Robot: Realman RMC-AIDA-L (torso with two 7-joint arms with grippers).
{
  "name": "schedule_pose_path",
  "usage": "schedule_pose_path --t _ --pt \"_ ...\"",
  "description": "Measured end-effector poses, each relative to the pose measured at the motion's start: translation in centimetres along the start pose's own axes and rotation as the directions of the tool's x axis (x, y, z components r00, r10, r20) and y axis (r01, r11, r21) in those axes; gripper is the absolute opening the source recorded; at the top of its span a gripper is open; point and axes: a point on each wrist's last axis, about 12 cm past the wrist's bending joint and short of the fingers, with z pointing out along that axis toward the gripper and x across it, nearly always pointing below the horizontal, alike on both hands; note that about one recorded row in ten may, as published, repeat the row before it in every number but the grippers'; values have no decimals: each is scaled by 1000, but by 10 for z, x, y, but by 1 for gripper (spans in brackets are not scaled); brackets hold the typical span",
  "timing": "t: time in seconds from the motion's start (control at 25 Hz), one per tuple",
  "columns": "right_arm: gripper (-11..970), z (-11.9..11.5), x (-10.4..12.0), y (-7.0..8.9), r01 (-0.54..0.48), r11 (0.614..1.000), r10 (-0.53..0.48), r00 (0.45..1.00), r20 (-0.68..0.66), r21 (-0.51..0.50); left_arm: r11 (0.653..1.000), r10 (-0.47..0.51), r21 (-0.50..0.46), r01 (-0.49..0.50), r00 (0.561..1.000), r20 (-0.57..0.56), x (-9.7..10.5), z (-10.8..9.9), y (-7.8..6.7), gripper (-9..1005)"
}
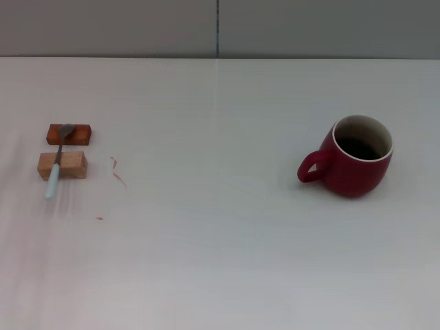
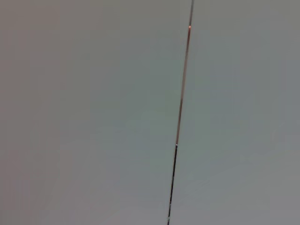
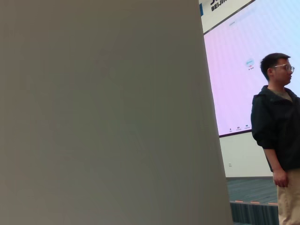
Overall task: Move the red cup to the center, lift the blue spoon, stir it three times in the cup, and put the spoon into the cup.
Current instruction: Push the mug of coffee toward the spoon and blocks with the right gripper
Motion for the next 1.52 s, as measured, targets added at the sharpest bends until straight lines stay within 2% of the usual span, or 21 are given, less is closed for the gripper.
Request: schedule_pose_path --t 0.72,0.96,1.12,1.24,1.32,1.4,1.52 --pt "676 0 0 0 21 1000 -21 1000 0 0 1000 -3 -4 3 1000 2 0 0 0 844" --pt "580 -2 1 -3 94 996 -94 996 -4 12 1000 -6 -5 6 1000 1 1 -1 -1 842" --pt "457 -1 0 -3 219 976 -219 976 -4 7 1000 -7 -5 7 1000 0 1 -1 -1 842" --pt "331 1 0 2 359 933 -359 933 1 1 1000 -8 -6 8 1000 -1 1 -1 -1 841" --pt "236 3 -1 6 460 888 -460 888 6 1 1000 -9 -6 9 1000 -2 1 -2 -1 841" --pt "168 5 -2 11 586 810 -586 810 13 3 1000 -9 -4 9 1000 -2 1 -2 -1 840" --pt "104 5 -2 23 753 659 -752 658 36 -8 1000 -8 -3 8 1000 -2 1 -2 -1 840"
